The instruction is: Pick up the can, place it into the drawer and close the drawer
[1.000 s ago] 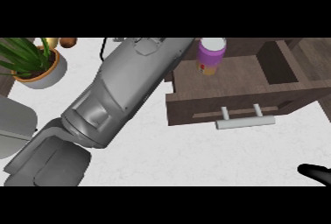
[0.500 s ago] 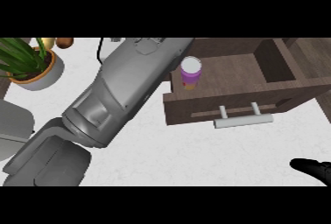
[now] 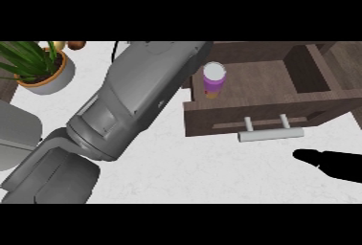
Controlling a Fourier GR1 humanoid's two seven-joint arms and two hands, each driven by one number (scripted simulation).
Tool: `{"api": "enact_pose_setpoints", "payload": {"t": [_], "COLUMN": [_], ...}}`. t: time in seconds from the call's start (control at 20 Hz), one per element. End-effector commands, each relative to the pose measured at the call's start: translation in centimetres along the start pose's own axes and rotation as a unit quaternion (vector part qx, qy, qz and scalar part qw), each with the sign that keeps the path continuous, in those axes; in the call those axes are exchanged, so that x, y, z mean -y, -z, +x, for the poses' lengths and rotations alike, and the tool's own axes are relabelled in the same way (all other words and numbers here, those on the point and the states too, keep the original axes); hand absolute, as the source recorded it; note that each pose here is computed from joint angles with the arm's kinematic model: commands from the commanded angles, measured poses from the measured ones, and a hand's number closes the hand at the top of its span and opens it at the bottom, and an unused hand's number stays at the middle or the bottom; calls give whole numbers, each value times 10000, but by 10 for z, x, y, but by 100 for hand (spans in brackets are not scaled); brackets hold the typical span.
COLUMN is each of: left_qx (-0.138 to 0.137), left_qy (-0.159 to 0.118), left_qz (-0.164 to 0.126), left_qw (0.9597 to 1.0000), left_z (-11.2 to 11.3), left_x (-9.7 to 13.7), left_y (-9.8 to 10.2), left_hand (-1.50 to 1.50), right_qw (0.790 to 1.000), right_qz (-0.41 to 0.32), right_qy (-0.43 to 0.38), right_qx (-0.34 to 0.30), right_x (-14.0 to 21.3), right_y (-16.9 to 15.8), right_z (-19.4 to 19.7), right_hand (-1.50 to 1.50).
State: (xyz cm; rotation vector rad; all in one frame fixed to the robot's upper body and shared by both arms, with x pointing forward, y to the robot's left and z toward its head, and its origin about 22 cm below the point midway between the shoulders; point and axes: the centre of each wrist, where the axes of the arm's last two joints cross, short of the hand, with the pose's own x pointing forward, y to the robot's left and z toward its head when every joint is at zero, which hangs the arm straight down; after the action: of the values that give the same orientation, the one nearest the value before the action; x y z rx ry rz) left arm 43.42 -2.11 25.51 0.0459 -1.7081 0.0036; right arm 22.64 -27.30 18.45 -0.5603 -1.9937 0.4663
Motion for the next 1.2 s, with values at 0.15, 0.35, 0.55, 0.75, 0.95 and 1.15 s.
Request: {"api": "enact_pose_setpoints", "payload": {"t": [0.15,0.35,0.55,0.75,0.95,1.15], "left_qx": [102,122,172,66,93,185], "left_qy": [-71,4,145,37,21,129], "left_qz": [59,-71,-71,-185,33,108], "left_qw": [9999,9999,9997,9998,9999,9997], "left_z": [-15,-7,-2,5,15,17], "left_x": [-8,-1,-4,-15,-16,-37], "left_y": [3,0,3,9,10,18], "left_hand": [-150,-150,-150,-150,-150,-150], "right_qw": [9911,9853,9729,9608,9561,9562], "right_qz": [404,652,759,891,970,780], "right_qy": [-1252,-1576,-2182,-2626,-2763,-2819], "right_qx": [195,92,49,13,110,115], "right_x": [-32,-56,-90,-108,-143,-167], "right_y": [24,36,54,80,80,91], "right_z": [-17,-44,-50,-62,-83,-97], "right_hand": [-150,-150,-150,-150,-150,-150]}}
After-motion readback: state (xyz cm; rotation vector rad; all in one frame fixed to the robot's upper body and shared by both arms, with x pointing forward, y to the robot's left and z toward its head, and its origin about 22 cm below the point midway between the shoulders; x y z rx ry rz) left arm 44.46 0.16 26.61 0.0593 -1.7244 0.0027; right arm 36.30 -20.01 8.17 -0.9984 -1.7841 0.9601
